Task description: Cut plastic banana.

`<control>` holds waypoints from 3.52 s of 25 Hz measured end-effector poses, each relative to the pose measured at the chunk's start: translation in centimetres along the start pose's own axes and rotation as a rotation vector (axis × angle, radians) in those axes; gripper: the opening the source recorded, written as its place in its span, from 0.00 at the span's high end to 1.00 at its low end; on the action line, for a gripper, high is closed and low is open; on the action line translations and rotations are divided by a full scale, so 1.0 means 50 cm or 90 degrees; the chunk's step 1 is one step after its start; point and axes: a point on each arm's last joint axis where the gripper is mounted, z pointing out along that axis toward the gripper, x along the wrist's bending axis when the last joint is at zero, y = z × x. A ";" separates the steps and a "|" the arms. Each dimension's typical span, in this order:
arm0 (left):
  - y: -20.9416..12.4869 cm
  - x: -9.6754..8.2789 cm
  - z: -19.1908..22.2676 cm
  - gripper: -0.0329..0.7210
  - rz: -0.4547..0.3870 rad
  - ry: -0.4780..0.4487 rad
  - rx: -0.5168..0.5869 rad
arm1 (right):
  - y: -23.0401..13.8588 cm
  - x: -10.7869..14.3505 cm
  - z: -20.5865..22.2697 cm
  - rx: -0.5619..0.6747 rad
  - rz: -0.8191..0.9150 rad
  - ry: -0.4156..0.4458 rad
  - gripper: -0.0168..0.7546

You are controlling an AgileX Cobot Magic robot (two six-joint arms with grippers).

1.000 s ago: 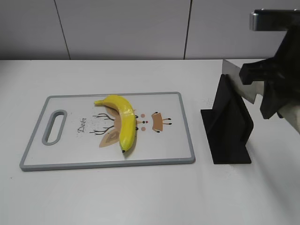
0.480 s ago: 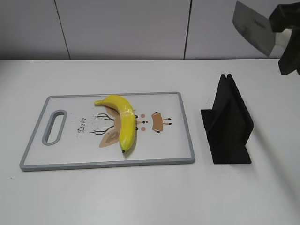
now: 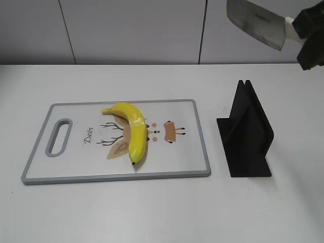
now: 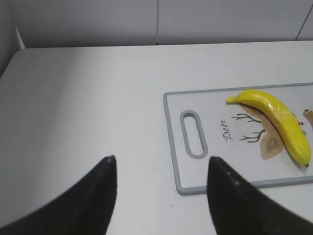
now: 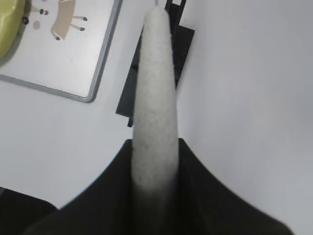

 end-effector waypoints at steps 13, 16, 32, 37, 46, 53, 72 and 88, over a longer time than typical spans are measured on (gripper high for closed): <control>0.202 -0.021 0.191 0.14 0.184 -0.150 0.095 | 0.126 -0.002 0.102 0.036 -0.324 0.022 0.76; 0.244 -0.034 0.239 0.15 0.252 -0.208 0.127 | 0.145 0.012 0.138 0.042 -0.385 0.070 0.76; 0.306 -0.188 0.488 0.18 0.535 -0.437 0.243 | 0.180 0.063 0.226 -0.024 -0.657 0.259 0.76; 0.275 -0.216 0.538 0.18 0.584 -0.480 0.274 | 0.181 0.068 0.236 -0.043 -0.715 0.275 0.76; 0.247 -0.229 0.608 0.18 0.588 -0.487 0.301 | 0.185 0.071 0.248 -0.074 -0.780 0.288 0.76; 0.235 -0.234 0.631 0.21 0.587 -0.491 0.312 | 0.192 0.079 0.255 -0.108 -0.774 0.300 0.76; 0.230 -0.235 0.656 0.95 0.613 -0.469 0.287 | 0.205 0.075 0.311 -0.119 -0.767 0.269 0.76; 0.057 -0.262 0.816 0.95 0.554 -0.522 0.441 | 0.146 0.056 0.575 0.076 -0.647 0.325 0.73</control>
